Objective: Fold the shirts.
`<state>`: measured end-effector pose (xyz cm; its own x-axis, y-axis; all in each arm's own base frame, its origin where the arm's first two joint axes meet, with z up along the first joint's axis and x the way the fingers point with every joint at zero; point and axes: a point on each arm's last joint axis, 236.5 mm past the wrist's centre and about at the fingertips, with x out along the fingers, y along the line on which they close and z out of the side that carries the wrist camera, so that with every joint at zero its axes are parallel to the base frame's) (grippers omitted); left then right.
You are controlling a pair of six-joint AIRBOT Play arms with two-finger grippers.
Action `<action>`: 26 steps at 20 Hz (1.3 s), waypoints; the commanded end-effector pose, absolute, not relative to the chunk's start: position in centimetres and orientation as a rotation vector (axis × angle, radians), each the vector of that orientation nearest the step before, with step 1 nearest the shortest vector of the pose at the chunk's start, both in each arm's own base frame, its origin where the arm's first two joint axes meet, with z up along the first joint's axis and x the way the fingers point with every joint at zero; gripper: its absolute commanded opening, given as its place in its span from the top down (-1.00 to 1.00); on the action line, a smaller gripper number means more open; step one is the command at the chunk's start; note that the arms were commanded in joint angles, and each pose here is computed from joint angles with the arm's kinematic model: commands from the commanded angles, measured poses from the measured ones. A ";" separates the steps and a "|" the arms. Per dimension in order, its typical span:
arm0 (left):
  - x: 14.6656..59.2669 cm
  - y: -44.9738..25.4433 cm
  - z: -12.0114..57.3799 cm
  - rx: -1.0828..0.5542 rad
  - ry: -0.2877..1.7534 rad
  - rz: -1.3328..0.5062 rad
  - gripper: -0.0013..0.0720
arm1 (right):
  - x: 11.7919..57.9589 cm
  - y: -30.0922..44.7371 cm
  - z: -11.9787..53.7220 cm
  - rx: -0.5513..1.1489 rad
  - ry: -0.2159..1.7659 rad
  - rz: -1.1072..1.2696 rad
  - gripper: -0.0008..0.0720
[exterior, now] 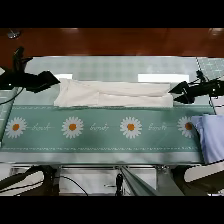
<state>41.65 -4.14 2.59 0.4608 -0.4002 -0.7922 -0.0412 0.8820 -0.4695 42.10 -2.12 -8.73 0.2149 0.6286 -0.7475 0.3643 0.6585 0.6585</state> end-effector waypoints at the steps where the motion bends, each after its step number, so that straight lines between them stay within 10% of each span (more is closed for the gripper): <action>1: 40.0 -8.6 2.6 -0.438 1.057 -0.315 -0.95 | 43.1 1.7 -10.0 0.915 1.404 0.290 -0.73; 3: 39.6 -10.6 2.2 -0.414 1.081 -0.359 -0.95 | 43.0 3.4 -10.0 0.891 1.424 0.318 -0.44; 5: 39.2 -12.0 1.8 -0.397 1.100 -0.389 -0.81 | 43.2 3.6 -8.6 0.875 1.411 0.341 0.89; 7: 38.9 -13.0 1.8 -0.384 1.104 -0.412 0.84 | 42.9 2.5 -5.5 0.836 1.361 0.360 0.91; 15: 38.0 -24.0 1.7 -0.289 1.119 -0.625 0.87 | 33.1 3.2 8.9 0.487 1.123 0.352 0.91; 26: 29.8 -46.8 -4.0 -0.140 1.407 -0.962 0.87 | 24.8 6.5 13.7 0.486 0.971 0.317 0.91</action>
<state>34.27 -42.28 -2.07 0.0105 -0.6571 -0.7538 0.4675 0.6696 -0.5772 25.76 6.08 13.33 0.5211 0.4650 -0.7157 -0.0427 0.8517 0.5223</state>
